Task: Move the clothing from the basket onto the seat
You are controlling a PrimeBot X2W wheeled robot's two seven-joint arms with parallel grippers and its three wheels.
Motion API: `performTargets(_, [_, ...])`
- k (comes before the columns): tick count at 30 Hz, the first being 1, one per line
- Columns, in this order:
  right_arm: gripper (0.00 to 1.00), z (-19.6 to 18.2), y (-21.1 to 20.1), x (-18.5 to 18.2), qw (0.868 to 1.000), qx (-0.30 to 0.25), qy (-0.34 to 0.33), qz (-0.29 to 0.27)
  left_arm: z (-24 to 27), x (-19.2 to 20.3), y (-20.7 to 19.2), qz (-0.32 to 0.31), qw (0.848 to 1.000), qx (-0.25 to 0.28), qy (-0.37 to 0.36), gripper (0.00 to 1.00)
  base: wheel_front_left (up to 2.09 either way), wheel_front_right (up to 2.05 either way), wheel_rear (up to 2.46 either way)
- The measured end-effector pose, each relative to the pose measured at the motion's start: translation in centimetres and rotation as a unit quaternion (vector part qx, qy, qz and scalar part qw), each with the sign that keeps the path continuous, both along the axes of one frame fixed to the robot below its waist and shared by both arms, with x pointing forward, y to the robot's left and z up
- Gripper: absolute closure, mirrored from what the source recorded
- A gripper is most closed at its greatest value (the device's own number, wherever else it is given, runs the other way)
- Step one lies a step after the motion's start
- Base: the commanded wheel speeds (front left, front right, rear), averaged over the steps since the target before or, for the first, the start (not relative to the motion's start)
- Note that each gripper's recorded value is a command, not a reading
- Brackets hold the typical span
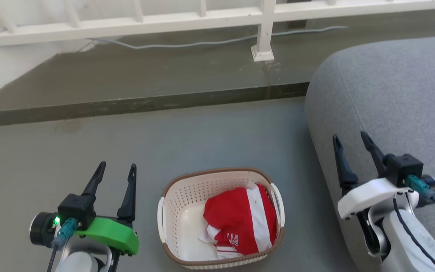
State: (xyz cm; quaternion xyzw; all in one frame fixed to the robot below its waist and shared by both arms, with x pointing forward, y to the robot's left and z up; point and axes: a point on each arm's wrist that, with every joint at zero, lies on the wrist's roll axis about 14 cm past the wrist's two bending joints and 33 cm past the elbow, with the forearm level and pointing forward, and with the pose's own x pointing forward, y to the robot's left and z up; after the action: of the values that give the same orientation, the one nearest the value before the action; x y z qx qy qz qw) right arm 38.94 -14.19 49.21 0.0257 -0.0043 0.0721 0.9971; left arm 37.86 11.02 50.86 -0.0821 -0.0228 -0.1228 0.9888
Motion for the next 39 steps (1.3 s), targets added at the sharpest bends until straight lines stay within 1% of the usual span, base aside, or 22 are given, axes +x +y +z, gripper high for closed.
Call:
performTargets(5, [0.0, 0.4, -0.2, 1.0, 1.0, 0.002, -0.007, -0.002, -0.5, 1.0, -1.3, -0.02, 1.0, 0.0, 0.006, 0.0, 0.0, 0.0, 0.0])
performTargets(14, [0.0, 0.7, -0.3, 2.9, 1.0, 0.004, -0.015, 0.001, -2.7, 2.7, -5.2, -0.073, 0.996, -0.01, 0.041, 0.0, 0.0, 0.0, 0.0])
performTargets(20, [0.0, 0.8, -0.4, 4.3, 1.0, 0.015, -0.021, -0.006, -4.8, 3.8, -8.1, -0.118, 0.99, -0.008, 0.073, 0.0, 0.0, 0.0, 0.0])
performTargets(23, [0.0, 0.7, -0.7, 4.8, 1.0, 0.017, -0.02, -0.009, -6.2, 4.2, -9.7, -0.145, 0.985, 0.002, 0.09, 0.0, 0.0, 0.0, 0.0])
performTargets(24, [0.0, 0.7, -0.7, 4.8, 1.0, 0.017, -0.02, -0.009, -6.2, 4.2, -9.7, -0.145, 0.985, 0.002, 0.09, 0.0, 0.0, 0.0, 0.0])
performTargets(28, [0.0, -0.1, -1.3, 5.3, 0.999, 0.021, -0.013, -0.021, -8.3, 4.4, -12.2, -0.183, 0.976, 0.005, 0.122, 0.0, 0.0, 0.0, 0.0])
performTargets(34, [0.0, -1.1, -2.4, 6.3, 0.999, 0.019, -0.005, -0.039, -12.5, 4.0, -15.3, -0.244, 0.953, 0.032, 0.178, 0.0, 0.0, 0.0, 0.0])
performTargets(39, [0.0, -2.6, -3.4, 6.9, 0.998, 0.014, 0.012, -0.052, -16.1, 4.0, -16.8, -0.275, 0.934, 0.052, 0.223, 0.0, 0.0, 0.0, 0.0])
